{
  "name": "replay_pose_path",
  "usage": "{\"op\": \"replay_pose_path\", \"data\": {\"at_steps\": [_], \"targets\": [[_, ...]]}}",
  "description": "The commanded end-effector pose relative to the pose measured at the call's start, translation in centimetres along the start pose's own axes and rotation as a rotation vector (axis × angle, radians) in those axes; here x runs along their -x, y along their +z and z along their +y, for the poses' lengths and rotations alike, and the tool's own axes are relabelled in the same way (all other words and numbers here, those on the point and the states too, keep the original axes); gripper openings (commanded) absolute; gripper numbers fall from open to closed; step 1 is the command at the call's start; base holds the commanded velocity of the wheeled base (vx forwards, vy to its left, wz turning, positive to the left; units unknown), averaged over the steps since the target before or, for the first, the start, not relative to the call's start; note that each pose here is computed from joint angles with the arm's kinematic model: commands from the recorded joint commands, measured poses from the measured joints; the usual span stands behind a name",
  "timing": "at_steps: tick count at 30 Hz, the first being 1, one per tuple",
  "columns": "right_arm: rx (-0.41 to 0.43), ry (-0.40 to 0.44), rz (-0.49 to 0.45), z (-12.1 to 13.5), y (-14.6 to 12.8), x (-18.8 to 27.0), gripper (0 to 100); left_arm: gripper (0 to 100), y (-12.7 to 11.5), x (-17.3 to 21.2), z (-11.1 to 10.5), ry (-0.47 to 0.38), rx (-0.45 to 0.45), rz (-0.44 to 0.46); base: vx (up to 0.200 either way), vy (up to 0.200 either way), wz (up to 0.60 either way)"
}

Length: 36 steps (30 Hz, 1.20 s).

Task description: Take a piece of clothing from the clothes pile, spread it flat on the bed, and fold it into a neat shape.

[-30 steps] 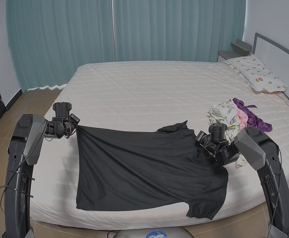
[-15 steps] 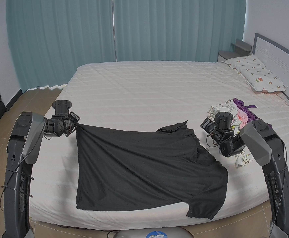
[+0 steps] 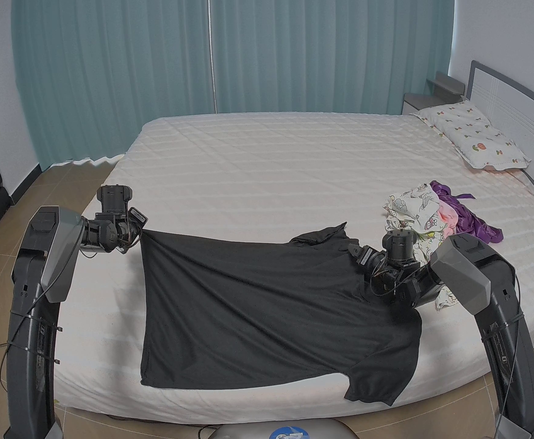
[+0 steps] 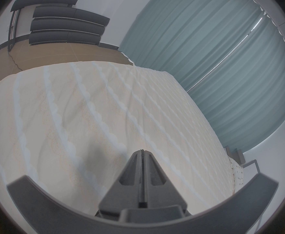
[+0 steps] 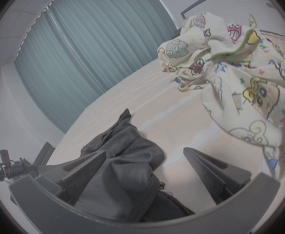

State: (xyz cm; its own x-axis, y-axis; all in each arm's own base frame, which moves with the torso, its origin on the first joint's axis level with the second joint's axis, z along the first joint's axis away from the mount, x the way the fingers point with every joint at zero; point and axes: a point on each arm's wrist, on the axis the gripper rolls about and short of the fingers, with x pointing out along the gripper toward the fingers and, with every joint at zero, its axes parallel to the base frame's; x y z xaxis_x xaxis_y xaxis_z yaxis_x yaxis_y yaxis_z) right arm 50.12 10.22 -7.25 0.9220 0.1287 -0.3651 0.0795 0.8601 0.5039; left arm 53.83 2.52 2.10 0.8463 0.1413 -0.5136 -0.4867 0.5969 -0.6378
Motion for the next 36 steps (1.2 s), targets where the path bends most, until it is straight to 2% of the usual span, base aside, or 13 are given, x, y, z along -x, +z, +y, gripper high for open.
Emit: {"op": "replay_pose_path", "data": {"at_steps": [1,3,4,8,11,12,14,15,17,18,21,30,36], "targets": [[0.001,-0.012,0.021,-0.5,-1.0,-0.3,100,0,0.1,0.1,0.0,0.0,0.001,-0.001,0.0,0.0,0.0],[0.001,-0.006,0.021,-0.4,-0.9,-0.3,100,0,0.1,0.1,0.0,0.0,0.001,-0.001,0.0,0.0,0.0],[0.002,-0.004,0.023,-0.3,-0.9,-0.3,0,0,0.0,0.1,-0.1,-0.001,0.0,0.0,0.0,0.0,0.0],[0.005,0.01,0.021,0.2,-1.0,-0.3,0,0,-0.1,0.0,-0.1,-0.002,-0.001,0.001,0.0,0.0,0.0],[-0.008,0.027,-0.021,0.7,-0.1,-0.6,0,0,-0.1,0.1,-0.3,-0.007,-0.002,-0.003,0.0,0.0,0.0],[-0.028,0.041,-0.076,1.2,1.4,-0.8,0,0,0.0,0.1,-0.3,-0.009,-0.002,-0.005,0.0,0.0,0.0],[-0.04,0.039,-0.094,1.4,1.8,-0.8,0,0,0.0,0.1,-0.4,-0.01,-0.002,-0.008,0.0,0.0,0.0],[-0.077,0.025,-0.163,1.6,3.4,-1.0,0,0,0.3,0.3,-0.6,-0.01,-0.001,-0.017,0.0,0.0,0.0],[-0.092,0.022,-0.227,1.9,5.1,-1.1,0,0,0.4,0.4,-0.8,-0.013,-0.002,-0.026,0.0,0.0,0.0],[-0.092,0.022,-0.227,1.9,5.1,-1.1,0,0,0.4,0.4,-0.8,-0.013,-0.002,-0.026,0.0,0.0,0.0],[-0.113,0.013,-0.333,1.7,8.5,-0.8,0,0,0.2,0.5,-1.3,-0.029,-0.008,-0.028,0.0,0.0,0.0],[-0.117,-0.013,-0.418,0.7,9.3,-1.3,0,0,-1.1,0.6,-2.5,-0.078,-0.02,-0.022,0.0,0.0,0.0],[-0.073,-0.048,-0.329,-0.3,6.3,-1.9,0,0,-2.1,0.7,-3.1,-0.088,-0.036,-0.007,0.0,0.0,0.0]]}}
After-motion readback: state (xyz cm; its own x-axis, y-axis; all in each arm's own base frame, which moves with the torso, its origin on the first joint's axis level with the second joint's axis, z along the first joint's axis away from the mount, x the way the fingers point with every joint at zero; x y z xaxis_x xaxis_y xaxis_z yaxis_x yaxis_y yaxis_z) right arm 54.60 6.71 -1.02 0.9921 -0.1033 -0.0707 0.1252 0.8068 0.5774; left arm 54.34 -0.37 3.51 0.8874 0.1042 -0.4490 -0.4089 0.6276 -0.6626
